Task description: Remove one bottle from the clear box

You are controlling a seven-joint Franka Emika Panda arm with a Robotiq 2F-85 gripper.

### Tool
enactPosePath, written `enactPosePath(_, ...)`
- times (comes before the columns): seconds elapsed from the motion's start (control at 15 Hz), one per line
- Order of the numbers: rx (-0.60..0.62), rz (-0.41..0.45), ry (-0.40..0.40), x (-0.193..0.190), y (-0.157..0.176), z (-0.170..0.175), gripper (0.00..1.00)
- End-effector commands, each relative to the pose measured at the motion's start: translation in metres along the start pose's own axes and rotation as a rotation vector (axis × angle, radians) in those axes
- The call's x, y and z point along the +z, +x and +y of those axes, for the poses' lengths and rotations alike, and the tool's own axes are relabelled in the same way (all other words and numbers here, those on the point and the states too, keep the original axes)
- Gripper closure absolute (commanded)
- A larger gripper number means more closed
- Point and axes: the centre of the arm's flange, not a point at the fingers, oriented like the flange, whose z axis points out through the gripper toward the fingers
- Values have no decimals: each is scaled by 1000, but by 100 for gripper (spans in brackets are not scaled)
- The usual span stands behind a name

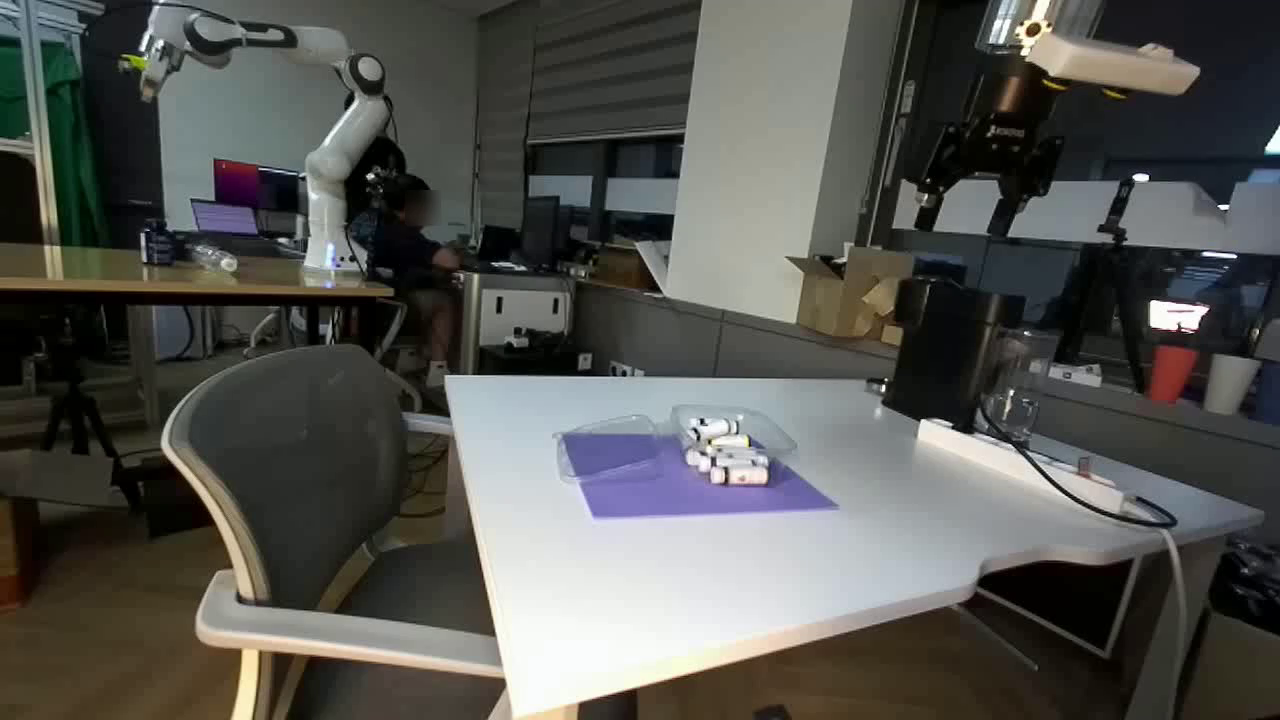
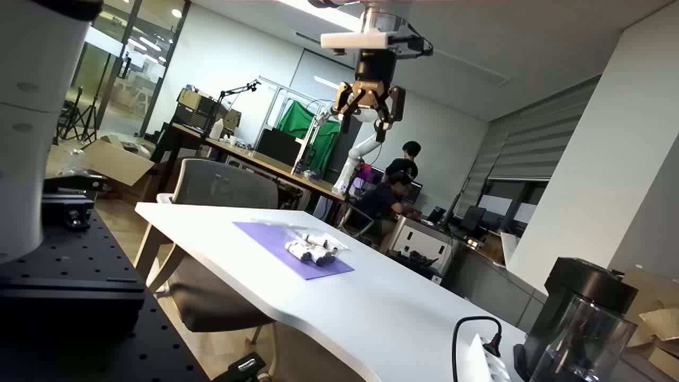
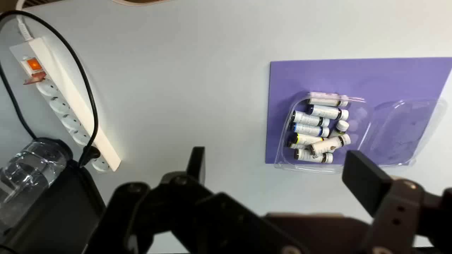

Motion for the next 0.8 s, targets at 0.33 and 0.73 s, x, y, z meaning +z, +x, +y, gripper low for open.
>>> enactPosePath(0.33,0,0,0,0,0,0,0)
enactPosePath(0.73,-75,1,43,16,21,-5,0)
